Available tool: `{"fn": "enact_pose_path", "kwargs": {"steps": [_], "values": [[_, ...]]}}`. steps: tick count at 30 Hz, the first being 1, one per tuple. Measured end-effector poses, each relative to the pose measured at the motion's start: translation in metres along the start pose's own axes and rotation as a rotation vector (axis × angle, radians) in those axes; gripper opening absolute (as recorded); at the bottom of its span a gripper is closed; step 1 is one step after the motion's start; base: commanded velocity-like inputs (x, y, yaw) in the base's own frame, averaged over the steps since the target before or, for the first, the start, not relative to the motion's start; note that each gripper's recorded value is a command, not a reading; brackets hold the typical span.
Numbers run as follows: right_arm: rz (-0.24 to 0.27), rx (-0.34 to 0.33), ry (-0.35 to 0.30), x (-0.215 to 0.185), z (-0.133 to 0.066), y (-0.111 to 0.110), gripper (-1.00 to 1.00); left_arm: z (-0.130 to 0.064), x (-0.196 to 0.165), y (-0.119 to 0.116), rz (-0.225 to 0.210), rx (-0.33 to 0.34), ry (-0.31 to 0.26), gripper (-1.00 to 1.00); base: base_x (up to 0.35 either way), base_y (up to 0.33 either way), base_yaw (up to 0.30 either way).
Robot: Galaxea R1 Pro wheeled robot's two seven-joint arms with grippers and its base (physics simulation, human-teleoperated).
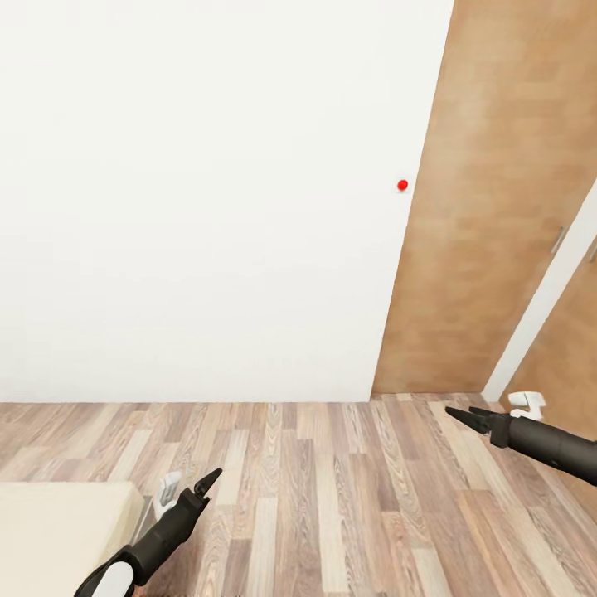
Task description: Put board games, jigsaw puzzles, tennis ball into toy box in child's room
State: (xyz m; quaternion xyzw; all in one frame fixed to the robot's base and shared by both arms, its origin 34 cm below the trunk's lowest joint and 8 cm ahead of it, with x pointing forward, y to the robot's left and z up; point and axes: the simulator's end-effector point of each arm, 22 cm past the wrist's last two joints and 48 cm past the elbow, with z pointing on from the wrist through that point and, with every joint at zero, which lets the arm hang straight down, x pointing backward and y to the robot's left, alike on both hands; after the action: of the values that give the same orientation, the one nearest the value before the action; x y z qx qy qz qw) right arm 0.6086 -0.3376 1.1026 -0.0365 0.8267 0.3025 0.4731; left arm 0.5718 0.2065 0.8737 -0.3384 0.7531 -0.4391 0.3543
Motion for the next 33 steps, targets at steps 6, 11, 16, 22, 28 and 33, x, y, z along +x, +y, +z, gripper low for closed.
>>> {"fn": "enact_pose_path", "kwargs": {"steps": [6,11,16,22,28,33], "values": [[0.0,0.0,0.0,0.0,0.0001,0.0001,1.0,0.0002,0.0006,-0.0001,-0.001,0.0,0.001,1.0,0.016,0.0,0.278],[0.0,-0.001,0.0,0.0001,0.0001,0.0001,1.0,0.0004,0.0008,-0.0007,0.0,0.002,0.001,1.0,0.007,-0.002,0.28],[0.0,0.0,0.0,0.0,0.0001,0.0001,1.0,0.0004,0.0009,-0.0009,0.0,0.002,0.001,1.0,0.004,-0.048,0.23],[-0.001,-0.002,0.0,0.0006,0.0005,0.0006,1.0,0.0007,0.0019,-0.0005,0.001,0.0,0.004,1.0,0.003,-0.162,0.11],[0.0,-0.004,-0.003,0.0009,0.0013,0.0015,1.0,0.0006,0.0022,0.0001,0.004,-0.002,0.005,1.0,0.026,-0.227,0.049],[0.002,-0.005,-0.007,0.0013,0.0024,0.0022,1.0,0.0006,0.002,-0.0001,0.004,-0.001,0.005,1.0,0.053,-0.263,0.022]]}}
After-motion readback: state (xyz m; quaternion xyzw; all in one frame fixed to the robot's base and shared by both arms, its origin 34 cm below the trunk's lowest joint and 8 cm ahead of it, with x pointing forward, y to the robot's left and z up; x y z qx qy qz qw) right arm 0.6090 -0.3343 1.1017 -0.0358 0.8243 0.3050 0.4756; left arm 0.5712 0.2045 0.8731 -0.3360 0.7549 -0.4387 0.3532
